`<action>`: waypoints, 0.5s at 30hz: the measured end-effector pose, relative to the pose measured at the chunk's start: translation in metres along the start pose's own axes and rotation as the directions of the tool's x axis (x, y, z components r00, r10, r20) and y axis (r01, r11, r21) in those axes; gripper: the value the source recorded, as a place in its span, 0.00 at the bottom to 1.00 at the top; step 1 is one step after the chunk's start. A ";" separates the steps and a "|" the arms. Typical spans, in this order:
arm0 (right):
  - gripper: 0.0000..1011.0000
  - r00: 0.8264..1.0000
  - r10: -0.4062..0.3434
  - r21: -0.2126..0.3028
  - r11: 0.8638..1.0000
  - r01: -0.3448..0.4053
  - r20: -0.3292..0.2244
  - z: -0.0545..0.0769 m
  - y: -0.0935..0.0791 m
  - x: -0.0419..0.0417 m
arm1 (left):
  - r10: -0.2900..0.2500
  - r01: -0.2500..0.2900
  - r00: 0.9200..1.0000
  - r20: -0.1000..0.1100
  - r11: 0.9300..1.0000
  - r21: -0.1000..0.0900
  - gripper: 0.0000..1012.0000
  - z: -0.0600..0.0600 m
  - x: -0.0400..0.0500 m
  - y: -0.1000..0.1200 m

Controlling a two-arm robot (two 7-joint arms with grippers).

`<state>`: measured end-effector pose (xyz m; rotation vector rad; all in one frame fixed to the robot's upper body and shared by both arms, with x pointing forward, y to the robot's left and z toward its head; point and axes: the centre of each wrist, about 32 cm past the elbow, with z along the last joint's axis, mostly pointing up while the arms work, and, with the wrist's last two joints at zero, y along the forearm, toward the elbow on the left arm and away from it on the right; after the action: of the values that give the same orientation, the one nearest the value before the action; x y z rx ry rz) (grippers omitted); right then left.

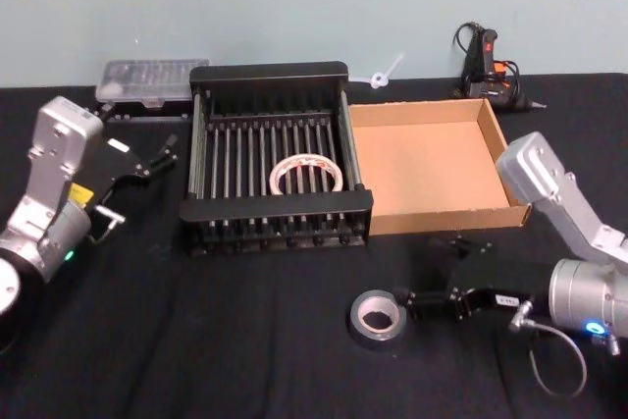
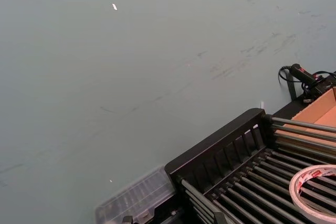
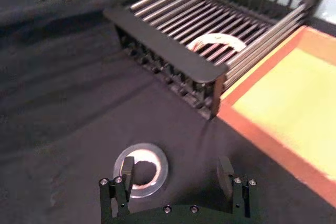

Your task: Pick up the white tape and place it into the black box , Pick up the silver tape and place it into the brown box.

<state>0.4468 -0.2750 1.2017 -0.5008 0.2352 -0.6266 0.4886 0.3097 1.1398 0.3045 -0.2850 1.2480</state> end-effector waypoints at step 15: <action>0.99 0.998 0.056 -0.069 0.996 -0.055 0.020 -0.002 0.013 0.0020 | 0.000 0.000 1.000 0.000 1.000 0.000 0.99 0.000 0.0000 0.000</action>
<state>0.4542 -0.2679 1.1926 -0.5646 0.2499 -0.5600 0.4886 0.3097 1.1398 0.3045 -0.2850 1.2479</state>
